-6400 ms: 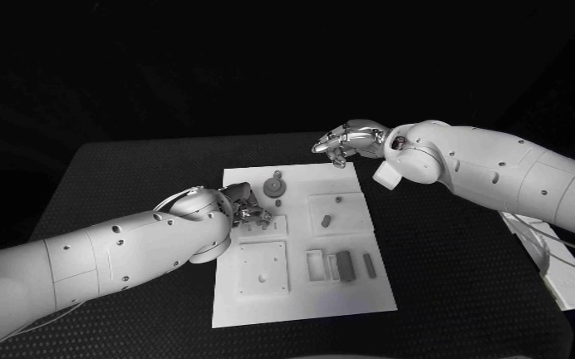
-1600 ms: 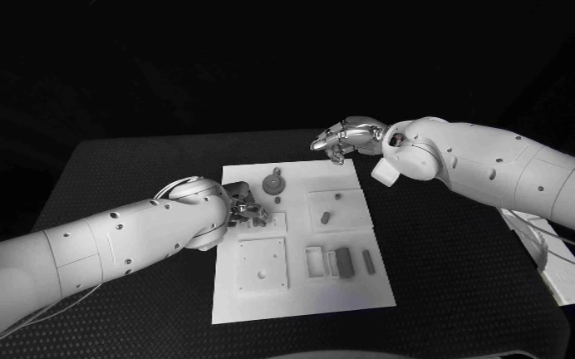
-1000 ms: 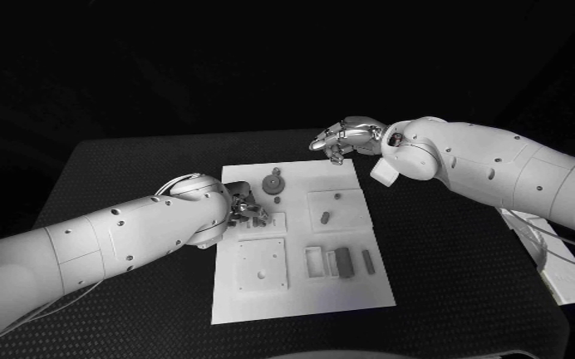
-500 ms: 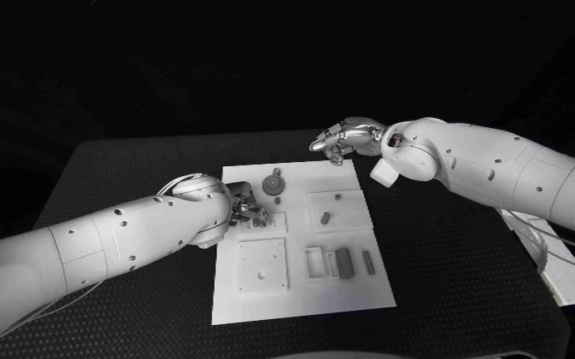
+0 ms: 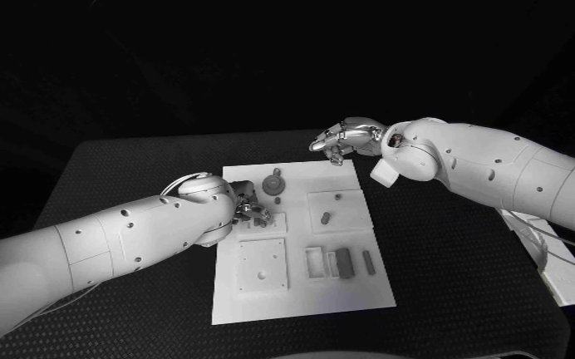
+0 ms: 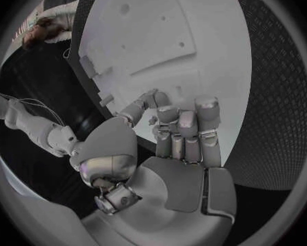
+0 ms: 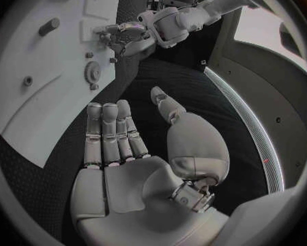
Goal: Assemble the parts on the task board
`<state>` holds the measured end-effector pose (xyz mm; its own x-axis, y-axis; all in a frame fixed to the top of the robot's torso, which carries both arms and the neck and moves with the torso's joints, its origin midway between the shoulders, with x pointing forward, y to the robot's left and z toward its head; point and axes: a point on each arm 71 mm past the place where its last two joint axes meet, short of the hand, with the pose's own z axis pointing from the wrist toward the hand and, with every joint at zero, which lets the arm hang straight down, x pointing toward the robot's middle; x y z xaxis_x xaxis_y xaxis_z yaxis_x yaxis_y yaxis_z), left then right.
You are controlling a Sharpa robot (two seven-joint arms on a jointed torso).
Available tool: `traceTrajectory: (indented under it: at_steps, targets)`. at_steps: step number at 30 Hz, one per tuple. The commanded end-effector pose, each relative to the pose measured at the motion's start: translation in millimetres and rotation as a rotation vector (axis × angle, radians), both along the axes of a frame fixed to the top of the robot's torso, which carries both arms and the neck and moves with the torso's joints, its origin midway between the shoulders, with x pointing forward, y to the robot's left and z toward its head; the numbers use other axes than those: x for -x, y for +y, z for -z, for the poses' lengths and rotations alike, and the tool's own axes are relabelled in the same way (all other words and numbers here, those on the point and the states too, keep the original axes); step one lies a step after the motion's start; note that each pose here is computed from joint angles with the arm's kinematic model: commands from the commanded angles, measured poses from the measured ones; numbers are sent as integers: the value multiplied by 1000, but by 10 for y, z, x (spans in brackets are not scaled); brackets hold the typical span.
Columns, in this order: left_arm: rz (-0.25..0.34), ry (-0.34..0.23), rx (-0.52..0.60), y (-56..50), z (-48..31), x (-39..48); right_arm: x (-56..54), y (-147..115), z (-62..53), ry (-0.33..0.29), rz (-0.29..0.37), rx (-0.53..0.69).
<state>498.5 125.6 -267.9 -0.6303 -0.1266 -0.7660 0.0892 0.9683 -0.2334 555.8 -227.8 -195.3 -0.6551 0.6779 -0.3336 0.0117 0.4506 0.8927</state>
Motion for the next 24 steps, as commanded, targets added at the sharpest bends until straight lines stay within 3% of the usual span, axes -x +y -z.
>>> traceTrajectory:
  at_steps: [1,24]
  targets:
    - [7,27,-22,-12,57,26,9,14,0,-1,-15,-4]
    - [-8,39,-3,-8,53,25,9,6,0,0,-13,-3]
